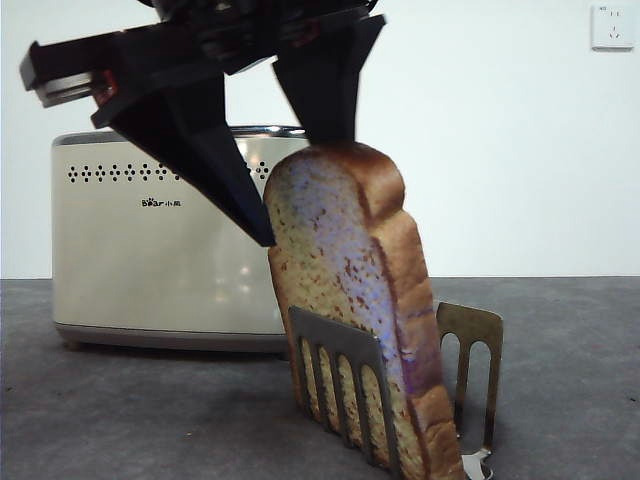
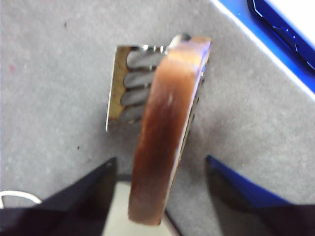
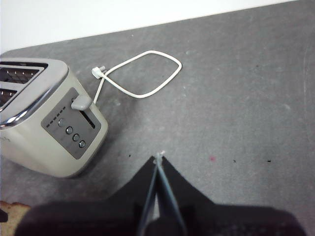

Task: Pick up a slice of bread from the rack,put the bread on the toaster,press the button

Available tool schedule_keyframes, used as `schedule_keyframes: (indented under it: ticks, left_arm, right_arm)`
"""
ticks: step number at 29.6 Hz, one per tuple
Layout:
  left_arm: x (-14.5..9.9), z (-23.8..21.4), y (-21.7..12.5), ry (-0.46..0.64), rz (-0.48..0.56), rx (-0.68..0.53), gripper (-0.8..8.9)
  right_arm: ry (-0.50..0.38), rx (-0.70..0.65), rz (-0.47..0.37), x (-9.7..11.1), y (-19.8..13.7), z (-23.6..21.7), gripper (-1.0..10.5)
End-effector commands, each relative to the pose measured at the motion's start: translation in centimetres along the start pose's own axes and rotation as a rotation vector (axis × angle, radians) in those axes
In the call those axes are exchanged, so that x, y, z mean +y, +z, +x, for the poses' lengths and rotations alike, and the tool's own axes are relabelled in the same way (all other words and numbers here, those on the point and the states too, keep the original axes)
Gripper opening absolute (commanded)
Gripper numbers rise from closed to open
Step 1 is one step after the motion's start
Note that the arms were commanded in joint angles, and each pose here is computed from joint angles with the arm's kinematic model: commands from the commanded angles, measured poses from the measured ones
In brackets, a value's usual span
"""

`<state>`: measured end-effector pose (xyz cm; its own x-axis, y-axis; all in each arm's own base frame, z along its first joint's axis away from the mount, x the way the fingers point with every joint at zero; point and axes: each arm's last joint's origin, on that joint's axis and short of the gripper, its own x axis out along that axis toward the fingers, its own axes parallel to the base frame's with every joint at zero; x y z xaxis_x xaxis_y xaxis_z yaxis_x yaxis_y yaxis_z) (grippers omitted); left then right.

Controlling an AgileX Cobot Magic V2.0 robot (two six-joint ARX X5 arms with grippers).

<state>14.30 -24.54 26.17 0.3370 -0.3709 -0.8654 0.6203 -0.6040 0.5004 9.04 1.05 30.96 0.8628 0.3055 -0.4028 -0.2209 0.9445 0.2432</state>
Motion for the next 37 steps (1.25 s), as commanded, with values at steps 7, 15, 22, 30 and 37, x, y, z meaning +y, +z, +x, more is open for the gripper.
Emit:
schedule_keyframes:
  ticks: [7, 15, 22, 30, 37]
  left_arm:
    - [0.0, 0.1, 0.1, -0.008, 0.012, -0.007, 0.93]
    - [0.0, 0.1, 0.2, -0.002, 0.014, -0.008, 0.17]
    - [0.2, -0.1, 0.2, 0.007, 0.012, -0.009, 0.16]
    - [2.3, -2.6, 0.4, 0.09, -0.031, -0.032, -0.08]
    - [3.1, -5.8, 0.8, 0.094, -0.016, -0.042, -0.09]
  right_arm:
    - [0.002, -0.005, -0.016, 0.0, 0.1, -0.1, -0.1]
    - [0.002, -0.004, -0.023, 0.0, 0.1, -0.1, -0.1]
    - [0.002, -0.004, -0.04, 0.0, 0.1, -0.1, -0.1]
    - [-0.001, 0.018, -0.033, 0.0, -0.1, -0.1, -0.1]
    - [-0.001, 0.021, -0.032, 0.0, -0.2, -0.1, -0.1]
